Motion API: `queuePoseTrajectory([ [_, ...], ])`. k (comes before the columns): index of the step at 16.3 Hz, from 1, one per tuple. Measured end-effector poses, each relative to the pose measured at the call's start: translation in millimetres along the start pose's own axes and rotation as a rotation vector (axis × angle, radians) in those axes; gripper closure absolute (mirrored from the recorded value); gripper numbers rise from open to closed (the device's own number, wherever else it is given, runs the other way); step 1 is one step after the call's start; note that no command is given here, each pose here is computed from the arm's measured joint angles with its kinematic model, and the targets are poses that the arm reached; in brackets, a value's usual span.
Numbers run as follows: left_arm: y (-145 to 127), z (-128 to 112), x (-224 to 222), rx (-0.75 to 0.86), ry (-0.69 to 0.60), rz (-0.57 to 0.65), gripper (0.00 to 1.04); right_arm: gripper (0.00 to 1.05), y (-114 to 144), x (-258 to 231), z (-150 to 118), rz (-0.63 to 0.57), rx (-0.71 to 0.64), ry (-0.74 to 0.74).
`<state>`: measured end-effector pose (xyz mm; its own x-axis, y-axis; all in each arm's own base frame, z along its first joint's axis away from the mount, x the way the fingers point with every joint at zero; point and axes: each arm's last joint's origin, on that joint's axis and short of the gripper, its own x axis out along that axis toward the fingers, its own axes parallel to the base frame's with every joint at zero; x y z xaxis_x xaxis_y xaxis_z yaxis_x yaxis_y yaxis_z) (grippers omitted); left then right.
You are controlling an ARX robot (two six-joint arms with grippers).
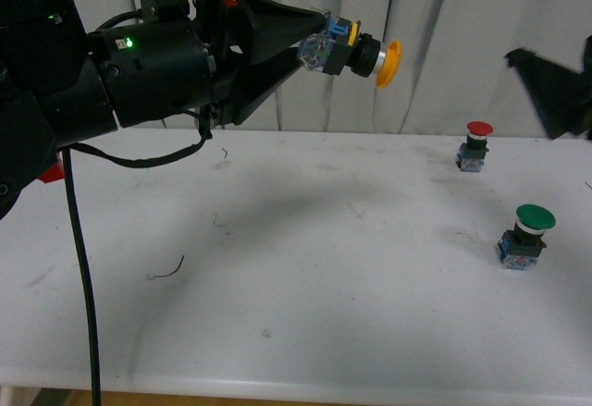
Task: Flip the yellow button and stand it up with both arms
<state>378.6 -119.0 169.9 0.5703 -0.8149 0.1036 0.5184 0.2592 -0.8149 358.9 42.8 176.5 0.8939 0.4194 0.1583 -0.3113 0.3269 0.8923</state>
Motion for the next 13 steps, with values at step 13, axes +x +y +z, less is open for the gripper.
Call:
queuePoseTrajectory([
  [13, 8, -2, 0, -0.01, -0.003, 0.01, 0.75, 0.06, -21, 14, -76, -0.069, 0.3, 0.203],
])
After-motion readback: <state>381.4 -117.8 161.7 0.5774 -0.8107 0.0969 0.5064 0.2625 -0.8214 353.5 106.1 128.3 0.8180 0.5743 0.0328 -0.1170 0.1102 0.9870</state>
